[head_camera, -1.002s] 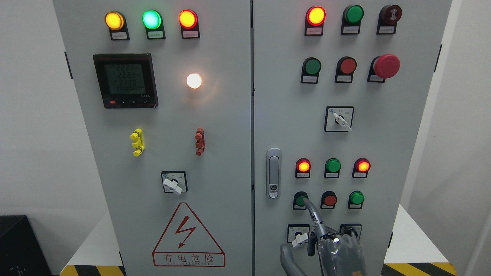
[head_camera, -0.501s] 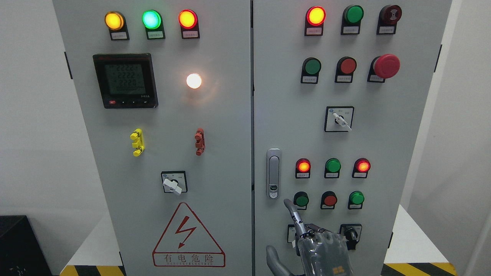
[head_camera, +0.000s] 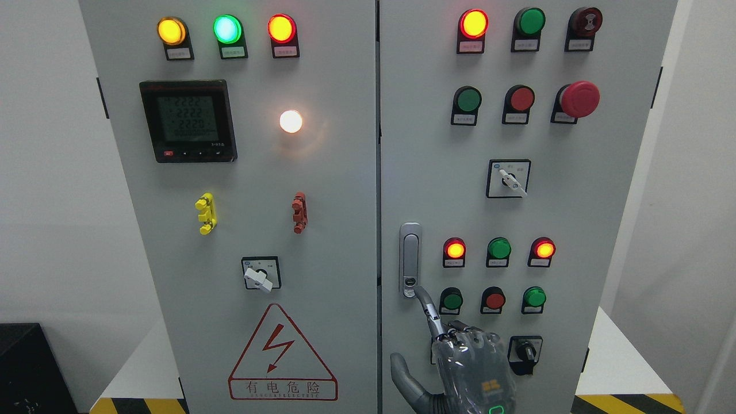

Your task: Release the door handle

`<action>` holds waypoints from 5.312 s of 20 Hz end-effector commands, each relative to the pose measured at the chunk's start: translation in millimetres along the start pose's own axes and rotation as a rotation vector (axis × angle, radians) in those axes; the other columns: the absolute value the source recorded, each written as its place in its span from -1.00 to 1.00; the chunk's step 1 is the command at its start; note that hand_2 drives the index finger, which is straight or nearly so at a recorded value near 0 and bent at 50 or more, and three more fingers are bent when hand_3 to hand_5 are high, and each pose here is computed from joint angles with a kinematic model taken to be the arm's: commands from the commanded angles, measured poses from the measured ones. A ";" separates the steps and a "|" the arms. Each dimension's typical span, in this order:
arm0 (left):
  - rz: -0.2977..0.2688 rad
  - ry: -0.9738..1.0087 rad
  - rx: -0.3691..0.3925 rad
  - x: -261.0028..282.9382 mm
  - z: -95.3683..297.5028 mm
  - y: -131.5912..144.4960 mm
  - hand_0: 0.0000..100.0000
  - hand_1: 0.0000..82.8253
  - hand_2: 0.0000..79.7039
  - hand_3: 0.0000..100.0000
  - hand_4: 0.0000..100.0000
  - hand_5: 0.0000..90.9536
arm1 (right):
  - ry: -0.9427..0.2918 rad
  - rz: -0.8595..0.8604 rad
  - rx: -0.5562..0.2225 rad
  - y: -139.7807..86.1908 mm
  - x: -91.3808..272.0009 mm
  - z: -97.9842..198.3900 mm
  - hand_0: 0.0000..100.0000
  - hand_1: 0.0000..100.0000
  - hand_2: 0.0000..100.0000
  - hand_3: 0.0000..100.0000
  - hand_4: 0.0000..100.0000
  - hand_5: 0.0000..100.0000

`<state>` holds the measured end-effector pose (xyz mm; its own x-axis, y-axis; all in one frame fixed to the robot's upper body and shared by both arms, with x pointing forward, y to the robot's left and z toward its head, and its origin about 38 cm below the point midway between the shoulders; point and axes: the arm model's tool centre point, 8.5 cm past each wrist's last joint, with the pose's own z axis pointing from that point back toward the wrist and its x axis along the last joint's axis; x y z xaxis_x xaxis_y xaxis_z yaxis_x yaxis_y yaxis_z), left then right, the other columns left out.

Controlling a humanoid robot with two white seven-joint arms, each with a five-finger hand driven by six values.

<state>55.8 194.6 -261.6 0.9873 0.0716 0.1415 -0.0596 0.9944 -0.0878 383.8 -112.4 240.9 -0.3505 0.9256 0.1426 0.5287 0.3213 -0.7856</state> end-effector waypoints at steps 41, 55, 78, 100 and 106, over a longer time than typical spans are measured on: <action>-0.022 -0.018 -0.003 6.8 -0.7 -0.8 -1.00 -1.00 -0.94 -0.82 -0.98 -1.00 | 0.039 0.053 0.074 28.2 -4.5 -14.9 -0.19 -0.35 -1.00 0.94 0.80 0.90; -0.022 -0.018 -0.003 6.8 -0.7 -0.8 -1.00 -1.00 -0.94 -0.81 -0.98 -1.00 | 0.057 0.057 0.086 30.7 -6.2 -14.2 -0.20 -0.35 -1.00 0.96 0.80 0.90; -0.022 -0.018 -0.003 6.8 -0.7 -0.8 -1.00 -1.00 -0.95 -0.81 -0.98 -1.00 | 0.065 0.053 0.118 39.3 -5.1 -5.2 -0.20 -0.34 -0.99 0.98 0.80 0.90; -0.022 -0.018 -0.003 6.8 -0.7 -0.8 -1.00 -1.00 -0.95 -0.81 -0.97 -1.00 | 0.054 0.049 0.107 35.8 -1.9 -2.9 -0.20 -0.34 -0.98 0.99 0.81 0.90; -0.022 -0.018 -0.003 6.8 -0.7 -0.8 -1.00 -1.00 -0.94 -0.81 -0.97 -1.00 | 0.046 0.054 0.072 25.6 0.2 -6.4 -0.20 -0.34 -0.97 0.99 0.80 0.89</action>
<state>55.8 194.6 -261.6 0.9873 0.0716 0.1415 -0.0596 0.9944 -0.0878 407.7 -102.2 208.1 -0.2774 0.9518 0.1312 0.4460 0.2485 -0.8599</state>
